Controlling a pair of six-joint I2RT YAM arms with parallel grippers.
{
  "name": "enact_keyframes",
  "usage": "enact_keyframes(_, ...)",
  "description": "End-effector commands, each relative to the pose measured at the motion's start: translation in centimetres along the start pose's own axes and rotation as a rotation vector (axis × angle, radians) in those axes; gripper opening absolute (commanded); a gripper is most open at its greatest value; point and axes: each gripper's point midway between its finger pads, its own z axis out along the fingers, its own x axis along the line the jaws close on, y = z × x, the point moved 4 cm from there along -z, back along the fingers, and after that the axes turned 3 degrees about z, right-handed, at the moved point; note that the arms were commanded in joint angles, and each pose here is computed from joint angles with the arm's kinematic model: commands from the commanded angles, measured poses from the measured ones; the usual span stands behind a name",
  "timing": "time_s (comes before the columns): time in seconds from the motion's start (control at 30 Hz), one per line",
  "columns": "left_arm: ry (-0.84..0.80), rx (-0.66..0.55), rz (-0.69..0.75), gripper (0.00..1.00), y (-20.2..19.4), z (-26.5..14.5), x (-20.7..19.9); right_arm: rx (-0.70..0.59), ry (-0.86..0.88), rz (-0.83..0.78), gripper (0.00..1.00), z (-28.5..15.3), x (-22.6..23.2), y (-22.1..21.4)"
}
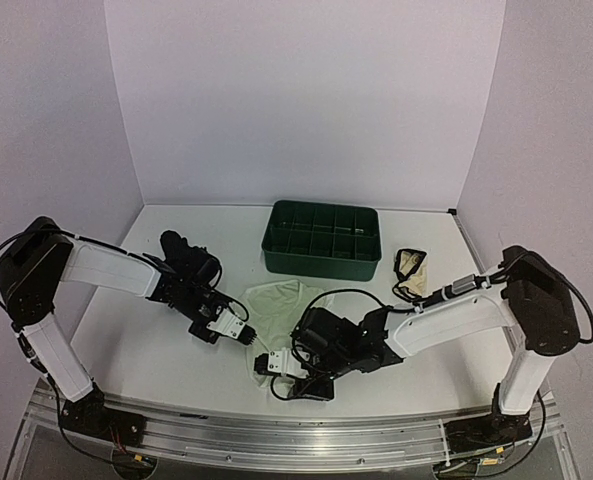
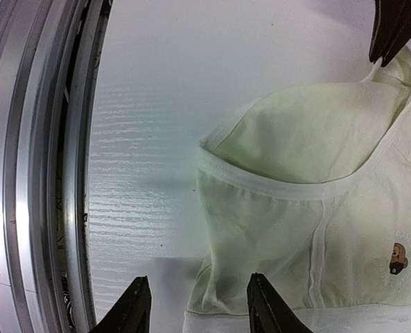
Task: Roll the underwear
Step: Flatten out the underwear at the center of the board, then fold the underwear at the center of the board.
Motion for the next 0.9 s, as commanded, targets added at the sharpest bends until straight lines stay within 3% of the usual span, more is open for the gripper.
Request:
enact_keyframes(0.0, -0.006, -0.034, 0.003, 0.0, 0.8, -1.3, 0.0, 0.017, -0.003, -0.015, 0.44, 0.2, 0.0, 0.1)
enact_keyframes(0.23, -0.113, 0.003, 0.004, 0.0, -1.1, -2.4, -3.0, 0.154, 0.039, 0.01, 0.33, 0.7, 1.2, -3.1)
enact_keyframes(0.4, -0.156, -0.005, -0.001, 0.0, -1.3, -2.6, -4.2, 0.196, 0.053, -0.022, 0.33, 0.5, 2.3, -3.8)
enact_keyframes(0.87, -0.186, -0.047, -0.012, 0.0, -0.2, -1.9, -5.3, 0.064, -0.074, -0.046, 0.39, -2.6, 1.0, 1.6)
